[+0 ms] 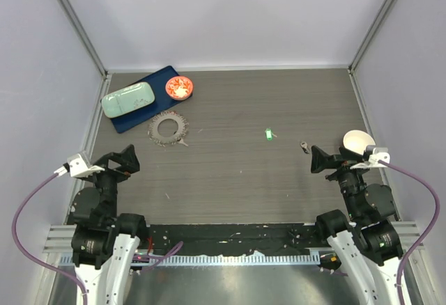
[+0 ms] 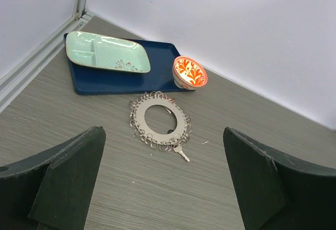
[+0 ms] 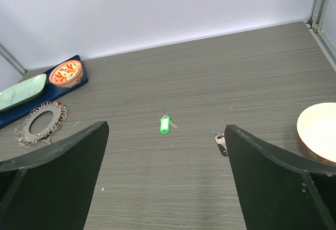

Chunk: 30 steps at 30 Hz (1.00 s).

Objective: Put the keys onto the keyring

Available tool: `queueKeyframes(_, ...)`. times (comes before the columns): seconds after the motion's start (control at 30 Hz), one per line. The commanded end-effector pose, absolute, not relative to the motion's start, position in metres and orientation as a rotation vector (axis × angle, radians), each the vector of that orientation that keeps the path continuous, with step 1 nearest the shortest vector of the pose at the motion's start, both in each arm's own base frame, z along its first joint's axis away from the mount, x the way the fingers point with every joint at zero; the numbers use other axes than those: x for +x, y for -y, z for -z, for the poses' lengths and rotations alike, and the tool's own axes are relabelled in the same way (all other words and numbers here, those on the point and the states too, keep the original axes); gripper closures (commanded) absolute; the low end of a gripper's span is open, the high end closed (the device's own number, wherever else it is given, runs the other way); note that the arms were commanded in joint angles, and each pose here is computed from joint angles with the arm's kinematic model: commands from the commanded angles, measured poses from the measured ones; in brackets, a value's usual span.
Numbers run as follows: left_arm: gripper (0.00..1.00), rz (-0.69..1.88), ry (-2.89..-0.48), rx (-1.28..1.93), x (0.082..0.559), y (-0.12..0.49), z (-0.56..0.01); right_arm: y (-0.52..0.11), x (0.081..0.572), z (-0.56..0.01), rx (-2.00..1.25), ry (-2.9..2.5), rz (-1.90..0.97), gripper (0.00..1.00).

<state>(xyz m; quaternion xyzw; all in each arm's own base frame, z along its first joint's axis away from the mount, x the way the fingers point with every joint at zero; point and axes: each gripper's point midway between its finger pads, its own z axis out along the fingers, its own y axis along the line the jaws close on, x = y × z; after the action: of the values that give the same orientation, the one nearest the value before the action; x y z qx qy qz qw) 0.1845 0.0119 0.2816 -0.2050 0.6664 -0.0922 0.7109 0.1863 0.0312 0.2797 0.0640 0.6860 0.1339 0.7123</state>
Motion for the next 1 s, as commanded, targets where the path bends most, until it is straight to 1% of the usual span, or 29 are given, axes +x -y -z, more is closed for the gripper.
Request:
queueKeyframes(0.0, 0.0, 0.234, -1.481, -0.447, 0.192, -0.007, -0.284, -0.032, 0.184, -0.293, 0.142, -1.466, -0.32, 0.0)
queueKeyframes(0.23, 0.0, 0.203, -1.601, -0.484, 0.208, -0.006, -0.26, -0.035, 0.181, -0.295, 0.13, -1.45, -0.339, 0.0)
queueKeyframes(0.47, 0.0, 0.131, -1.844, -0.604, 0.232, -0.008, -0.213, -0.041, 0.179, -0.295, 0.105, -1.454, -0.369, 0.0)
queueKeyframes(0.5, 0.0, 0.128, -1.908, -0.641, 0.239, -0.005, -0.198, -0.042, 0.179, -0.295, 0.103, -1.454, -0.371, 0.0)
queueKeyframes(0.63, 0.0, 0.22, -2.045, -0.709, 0.254, 0.016, -0.164, -0.043, 0.177, -0.296, 0.094, -1.447, -0.385, 0.0)
queueKeyframes(0.67, 0.0, 0.259, -2.027, -0.715, 0.262, 0.02, -0.165, -0.044, 0.177, -0.296, 0.092, -1.445, -0.388, 0.0)
queueKeyframes(0.73, 0.0, 0.31, -2.054, -0.771, 0.271, 0.028, -0.142, -0.045, 0.176, -0.296, 0.088, -1.443, -0.394, 0.0)
queueKeyframes(0.77, 0.0, 0.354, -1.993, -0.769, 0.286, 0.032, -0.147, -0.044, 0.175, -0.297, 0.089, -1.44, -0.395, 0.0)
queueKeyframes(0.8, 0.0, 0.368, -1.98, -0.791, 0.292, 0.033, -0.141, -0.044, 0.175, -0.296, 0.089, -1.441, -0.392, 0.0)
queueKeyframes(0.83, 0.03, 0.365, -2.0, -0.821, 0.295, 0.034, -0.123, -0.044, 0.175, -0.297, 0.092, -1.437, -0.394, 0.0)
queueKeyframes(0.87, 0.05, 0.375, -1.945, -0.819, 0.308, 0.032, -0.128, -0.044, 0.174, -0.297, 0.089, -1.436, -0.396, 0.0)
queueKeyframes(0.97, 0.09, 0.303, -1.941, -0.875, 0.326, 0.023, -0.107, -0.045, 0.174, -0.296, 0.087, -1.439, -0.4, 0.0)
